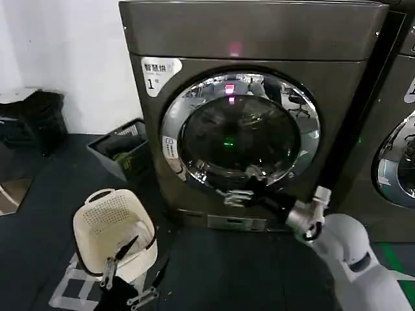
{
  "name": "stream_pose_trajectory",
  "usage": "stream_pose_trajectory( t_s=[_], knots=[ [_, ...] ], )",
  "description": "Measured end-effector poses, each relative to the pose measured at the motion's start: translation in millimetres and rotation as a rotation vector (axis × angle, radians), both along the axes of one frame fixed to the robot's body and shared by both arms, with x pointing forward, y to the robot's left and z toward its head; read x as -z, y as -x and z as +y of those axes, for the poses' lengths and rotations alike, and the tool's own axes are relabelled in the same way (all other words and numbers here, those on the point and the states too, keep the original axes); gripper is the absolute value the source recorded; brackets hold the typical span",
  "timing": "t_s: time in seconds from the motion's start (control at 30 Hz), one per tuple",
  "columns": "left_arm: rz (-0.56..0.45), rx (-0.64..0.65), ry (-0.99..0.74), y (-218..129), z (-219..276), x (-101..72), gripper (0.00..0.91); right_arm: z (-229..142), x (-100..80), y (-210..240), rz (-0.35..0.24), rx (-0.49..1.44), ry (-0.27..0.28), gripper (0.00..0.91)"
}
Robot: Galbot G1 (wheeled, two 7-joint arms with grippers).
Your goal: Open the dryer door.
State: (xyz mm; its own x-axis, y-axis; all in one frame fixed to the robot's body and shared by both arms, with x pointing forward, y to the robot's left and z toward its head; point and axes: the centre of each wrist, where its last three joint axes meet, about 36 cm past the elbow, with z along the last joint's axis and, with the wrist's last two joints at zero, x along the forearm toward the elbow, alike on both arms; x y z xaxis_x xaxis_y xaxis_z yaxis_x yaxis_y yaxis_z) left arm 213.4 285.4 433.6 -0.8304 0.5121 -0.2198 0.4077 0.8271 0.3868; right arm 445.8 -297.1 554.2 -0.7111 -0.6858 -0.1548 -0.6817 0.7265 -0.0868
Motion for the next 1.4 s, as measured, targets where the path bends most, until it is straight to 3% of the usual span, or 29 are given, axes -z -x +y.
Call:
stream_pose_trajectory(
  t_s=[0.33,1.4],
  knots=[
    [-0.014,0.0,0.003,2,-1,-7.2,0.907,-9,9.4,-22,-0.04,0.091,0.007,0.907],
    [-0.016,-0.005,0.0,3,-3,-9.0,0.907,29,26.1,-86,0.027,0.022,0.035,0.907]
  ],
)
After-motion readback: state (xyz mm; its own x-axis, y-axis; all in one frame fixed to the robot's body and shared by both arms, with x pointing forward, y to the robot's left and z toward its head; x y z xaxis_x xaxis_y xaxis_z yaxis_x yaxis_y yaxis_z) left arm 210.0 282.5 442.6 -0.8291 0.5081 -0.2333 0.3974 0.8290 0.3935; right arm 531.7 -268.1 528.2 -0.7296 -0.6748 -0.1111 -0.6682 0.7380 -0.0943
